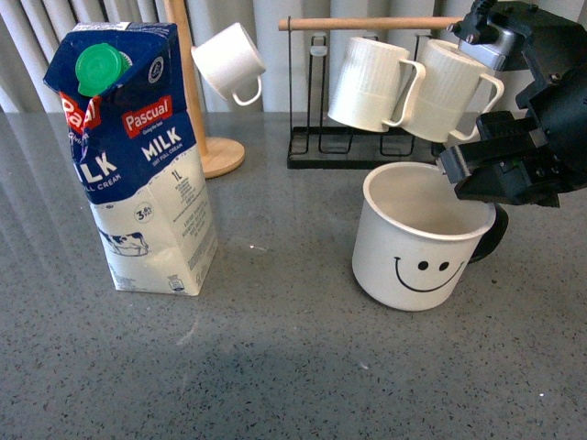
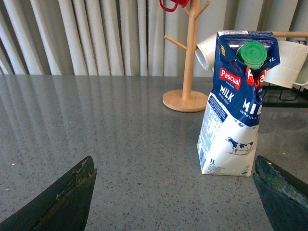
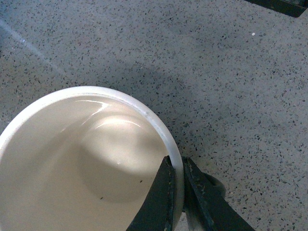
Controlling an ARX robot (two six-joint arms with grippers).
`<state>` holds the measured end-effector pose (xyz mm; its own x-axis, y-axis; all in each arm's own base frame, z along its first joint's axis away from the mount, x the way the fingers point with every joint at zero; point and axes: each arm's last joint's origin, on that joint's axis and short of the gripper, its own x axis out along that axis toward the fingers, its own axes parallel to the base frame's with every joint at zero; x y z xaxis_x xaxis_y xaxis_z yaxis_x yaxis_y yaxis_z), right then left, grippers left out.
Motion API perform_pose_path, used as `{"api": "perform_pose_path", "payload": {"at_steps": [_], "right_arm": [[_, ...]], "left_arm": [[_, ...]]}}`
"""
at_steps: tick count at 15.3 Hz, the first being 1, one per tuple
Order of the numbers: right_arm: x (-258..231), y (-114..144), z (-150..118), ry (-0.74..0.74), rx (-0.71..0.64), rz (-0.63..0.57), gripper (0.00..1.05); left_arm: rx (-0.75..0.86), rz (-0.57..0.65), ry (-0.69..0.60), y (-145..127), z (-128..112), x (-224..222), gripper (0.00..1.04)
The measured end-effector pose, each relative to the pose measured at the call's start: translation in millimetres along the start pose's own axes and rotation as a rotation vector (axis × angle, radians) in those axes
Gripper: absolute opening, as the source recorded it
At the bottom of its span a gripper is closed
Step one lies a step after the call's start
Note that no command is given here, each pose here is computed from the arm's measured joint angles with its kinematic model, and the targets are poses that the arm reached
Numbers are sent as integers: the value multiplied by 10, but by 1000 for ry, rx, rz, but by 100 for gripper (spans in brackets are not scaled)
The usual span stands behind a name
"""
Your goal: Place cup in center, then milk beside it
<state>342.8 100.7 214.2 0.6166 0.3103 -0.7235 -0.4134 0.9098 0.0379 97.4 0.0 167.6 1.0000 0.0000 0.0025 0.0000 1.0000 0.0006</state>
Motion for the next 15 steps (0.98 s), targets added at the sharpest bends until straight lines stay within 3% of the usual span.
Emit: {"api": "perform_pose_path", "payload": {"at_steps": [9,10,11,15], "right_arm": [[51,82,56,-3,-15,-4,3],[51,82,55,-2,-16,-4,7],[52,82,60,-8,-20,-4,16],[13,105,116,-58,-50,14,75]], "left_arm": [[0,0,0,0,0,0,98],[0,0,0,0,0,0,98],[0,0,0,0,0,0,98],[0,0,0,0,0,0,98]]}}
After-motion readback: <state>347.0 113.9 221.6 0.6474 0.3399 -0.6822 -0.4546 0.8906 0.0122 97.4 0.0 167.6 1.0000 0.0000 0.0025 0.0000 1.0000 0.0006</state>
